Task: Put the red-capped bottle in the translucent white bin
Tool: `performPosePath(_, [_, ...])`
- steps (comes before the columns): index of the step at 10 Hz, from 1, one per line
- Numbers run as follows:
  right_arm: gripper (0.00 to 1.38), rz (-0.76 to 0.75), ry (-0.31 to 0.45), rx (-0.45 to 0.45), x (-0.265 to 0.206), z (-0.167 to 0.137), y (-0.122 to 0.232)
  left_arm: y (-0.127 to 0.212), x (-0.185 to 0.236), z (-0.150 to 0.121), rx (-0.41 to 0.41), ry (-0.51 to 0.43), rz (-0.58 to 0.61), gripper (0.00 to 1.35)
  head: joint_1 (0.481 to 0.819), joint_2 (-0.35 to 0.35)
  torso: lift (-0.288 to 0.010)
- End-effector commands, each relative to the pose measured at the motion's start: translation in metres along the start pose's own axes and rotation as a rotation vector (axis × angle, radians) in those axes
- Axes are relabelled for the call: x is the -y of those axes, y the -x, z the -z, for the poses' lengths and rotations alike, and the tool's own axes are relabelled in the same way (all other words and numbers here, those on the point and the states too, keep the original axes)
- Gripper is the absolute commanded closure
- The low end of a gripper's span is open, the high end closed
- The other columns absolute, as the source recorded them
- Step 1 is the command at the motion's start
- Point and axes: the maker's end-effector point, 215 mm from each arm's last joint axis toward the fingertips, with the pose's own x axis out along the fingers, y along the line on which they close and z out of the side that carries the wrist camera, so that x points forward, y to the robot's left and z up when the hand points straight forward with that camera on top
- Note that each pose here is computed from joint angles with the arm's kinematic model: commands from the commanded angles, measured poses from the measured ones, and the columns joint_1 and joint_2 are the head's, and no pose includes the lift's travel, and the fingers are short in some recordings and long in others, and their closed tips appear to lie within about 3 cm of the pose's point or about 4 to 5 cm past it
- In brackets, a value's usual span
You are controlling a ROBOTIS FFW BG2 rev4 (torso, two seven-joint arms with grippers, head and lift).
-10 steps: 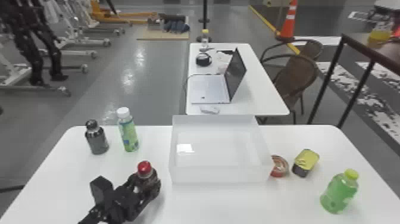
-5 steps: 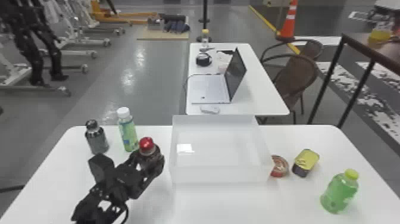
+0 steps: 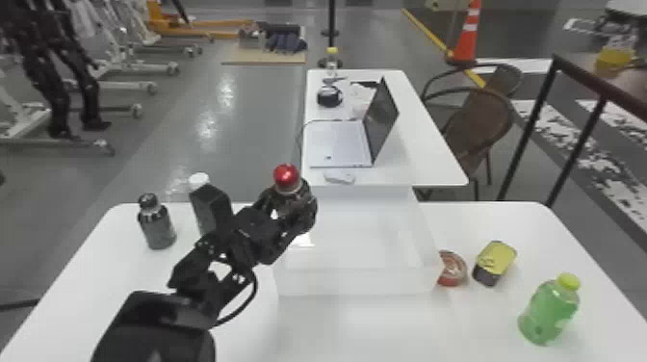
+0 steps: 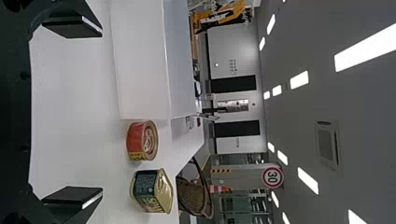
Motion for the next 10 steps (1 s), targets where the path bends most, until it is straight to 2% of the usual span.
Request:
performPosePath(1, [0.10, 0.000, -0.001, 0.002, 0.000, -0.001, -0.002, -0.021, 0.018, 0.010, -0.004, 0.003, 0.045, 0.94, 0.549, 0.000, -0.100])
performPosePath(5, [0.10, -0.008, -0.001, 0.005, -0.002, -0.001, -0.006, -0.041, 0.038, 0.068, -0.102, 0.025, 0.123, 0.94, 0.549, 0.000, -0.100])
performPosePath(7, [0.10, -0.006, -0.003, 0.003, -0.001, 0.000, -0.005, -0.035, 0.031, 0.084, -0.139, 0.031, 0.111, 0.92, 0.549, 0.000, -0.100])
performPosePath(8, [0.10, -0.009, -0.005, 0.002, -0.002, 0.001, -0.005, -0.033, 0.031, 0.085, -0.135, 0.041, 0.108, 0.86, 0.549, 0.000, -0.100])
performPosePath(9, [0.10, -0.010, -0.005, 0.003, -0.002, 0.000, -0.006, -0.032, 0.031, 0.085, -0.121, 0.047, 0.087, 0.66, 0.549, 0.000, -0.100])
performPosePath(10, [0.10, -0.010, -0.006, 0.005, -0.002, -0.001, -0.006, -0.031, 0.029, 0.088, -0.127, 0.062, 0.076, 0.25, 0.549, 0.000, -0.100])
